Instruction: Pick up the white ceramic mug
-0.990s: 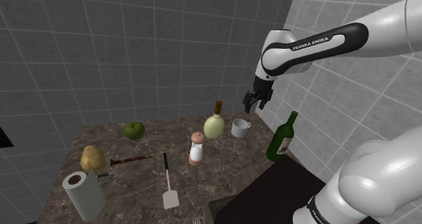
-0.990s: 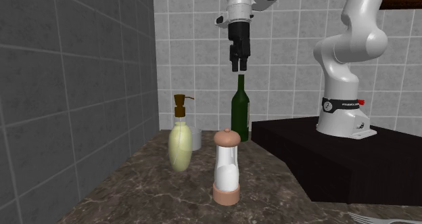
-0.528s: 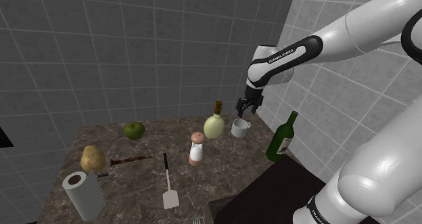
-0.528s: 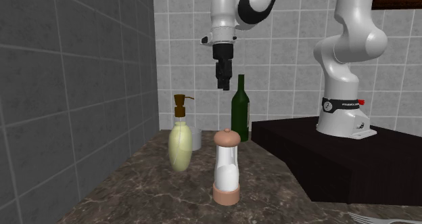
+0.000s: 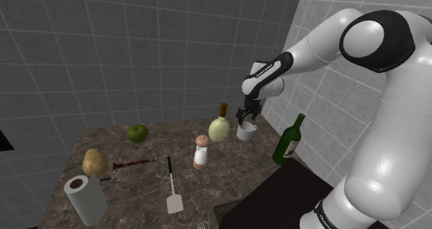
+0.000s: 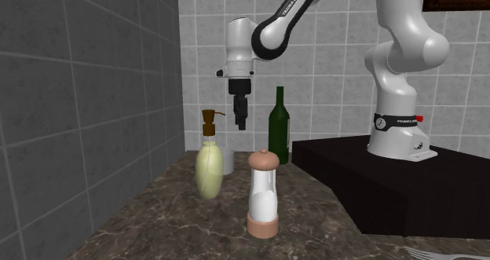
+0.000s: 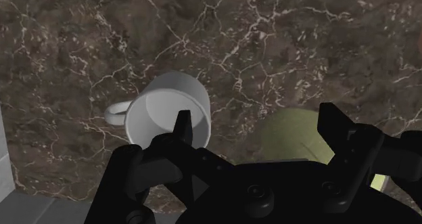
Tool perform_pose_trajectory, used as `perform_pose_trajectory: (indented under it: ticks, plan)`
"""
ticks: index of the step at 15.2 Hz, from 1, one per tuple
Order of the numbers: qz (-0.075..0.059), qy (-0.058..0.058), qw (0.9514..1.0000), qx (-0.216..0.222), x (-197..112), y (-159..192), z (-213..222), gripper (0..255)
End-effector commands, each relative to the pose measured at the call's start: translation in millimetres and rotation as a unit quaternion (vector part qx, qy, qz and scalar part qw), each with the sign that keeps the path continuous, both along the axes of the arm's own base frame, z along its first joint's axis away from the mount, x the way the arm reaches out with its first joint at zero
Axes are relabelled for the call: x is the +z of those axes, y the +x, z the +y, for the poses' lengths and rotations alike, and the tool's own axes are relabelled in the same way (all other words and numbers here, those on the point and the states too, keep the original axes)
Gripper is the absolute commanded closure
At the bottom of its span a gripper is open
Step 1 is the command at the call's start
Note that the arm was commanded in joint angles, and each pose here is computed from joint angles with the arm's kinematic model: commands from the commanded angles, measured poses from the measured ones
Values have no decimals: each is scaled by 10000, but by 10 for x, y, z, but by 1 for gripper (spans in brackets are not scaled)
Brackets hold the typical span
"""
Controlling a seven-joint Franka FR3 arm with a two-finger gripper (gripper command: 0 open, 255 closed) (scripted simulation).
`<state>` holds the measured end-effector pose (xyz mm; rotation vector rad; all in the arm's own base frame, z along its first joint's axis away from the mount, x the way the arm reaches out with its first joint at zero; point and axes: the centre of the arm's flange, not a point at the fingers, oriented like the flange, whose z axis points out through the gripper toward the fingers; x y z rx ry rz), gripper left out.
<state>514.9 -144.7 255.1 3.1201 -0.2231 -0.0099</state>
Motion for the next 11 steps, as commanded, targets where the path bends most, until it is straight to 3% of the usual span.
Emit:
perform_pose_trajectory:
  ticks: [1,7,11]
  plan:
    - [1,-35,10000,-12,-227,122,-102,0]
    - [-3,-129,9999,-44,-822,524,-406,0]
    - [-4,-140,9999,-47,-1046,568,-440,0]
